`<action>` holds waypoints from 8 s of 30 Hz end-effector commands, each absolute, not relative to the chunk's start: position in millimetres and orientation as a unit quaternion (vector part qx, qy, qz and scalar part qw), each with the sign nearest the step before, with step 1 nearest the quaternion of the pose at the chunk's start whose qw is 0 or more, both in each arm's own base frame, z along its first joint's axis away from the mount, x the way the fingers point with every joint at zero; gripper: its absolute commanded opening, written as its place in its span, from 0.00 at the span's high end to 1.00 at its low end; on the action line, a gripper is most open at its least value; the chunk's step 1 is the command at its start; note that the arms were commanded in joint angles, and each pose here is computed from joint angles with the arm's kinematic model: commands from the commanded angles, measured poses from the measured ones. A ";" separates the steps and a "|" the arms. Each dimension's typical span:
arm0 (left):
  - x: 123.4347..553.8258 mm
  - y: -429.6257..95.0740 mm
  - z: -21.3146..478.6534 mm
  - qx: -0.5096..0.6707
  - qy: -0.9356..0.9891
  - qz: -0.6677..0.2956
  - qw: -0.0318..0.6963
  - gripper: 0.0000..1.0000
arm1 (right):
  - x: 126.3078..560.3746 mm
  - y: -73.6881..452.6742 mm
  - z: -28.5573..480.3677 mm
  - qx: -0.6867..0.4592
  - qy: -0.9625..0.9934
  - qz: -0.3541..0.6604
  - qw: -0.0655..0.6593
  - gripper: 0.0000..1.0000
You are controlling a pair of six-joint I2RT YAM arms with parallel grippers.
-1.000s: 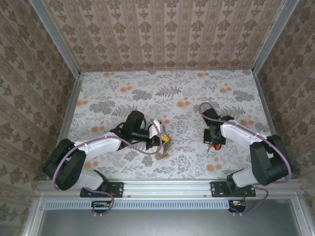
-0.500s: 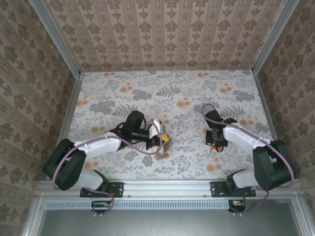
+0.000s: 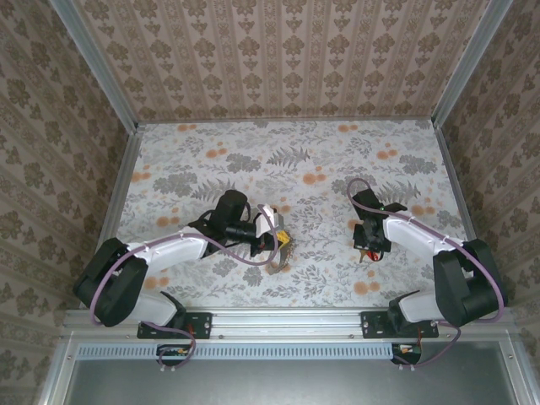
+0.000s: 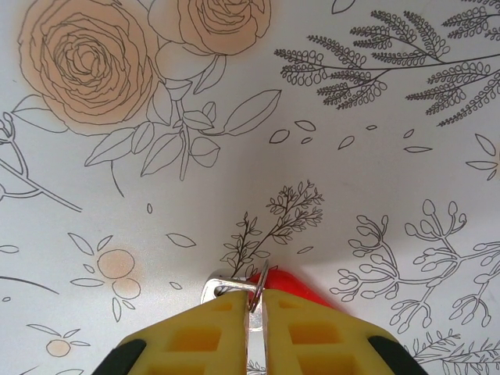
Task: Put the keys on the keyring
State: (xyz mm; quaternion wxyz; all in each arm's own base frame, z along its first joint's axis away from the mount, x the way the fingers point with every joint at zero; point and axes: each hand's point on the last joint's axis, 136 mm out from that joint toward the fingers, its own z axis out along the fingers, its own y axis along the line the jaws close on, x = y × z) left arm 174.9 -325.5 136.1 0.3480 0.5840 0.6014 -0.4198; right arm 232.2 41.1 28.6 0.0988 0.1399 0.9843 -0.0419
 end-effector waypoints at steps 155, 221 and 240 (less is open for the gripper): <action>167.3 -330.5 162.7 0.587 0.567 -0.436 0.379 1.00 | 249.5 238.5 143.8 -0.391 0.817 0.146 0.397 0.96; 165.4 -324.5 174.1 0.578 0.542 -0.476 0.382 1.00 | 214.1 247.3 161.6 -0.500 0.706 0.237 0.441 0.69; 165.5 -321.7 177.9 0.580 0.537 -0.487 0.372 1.00 | 219.9 269.6 172.3 -0.519 0.662 0.271 0.467 0.75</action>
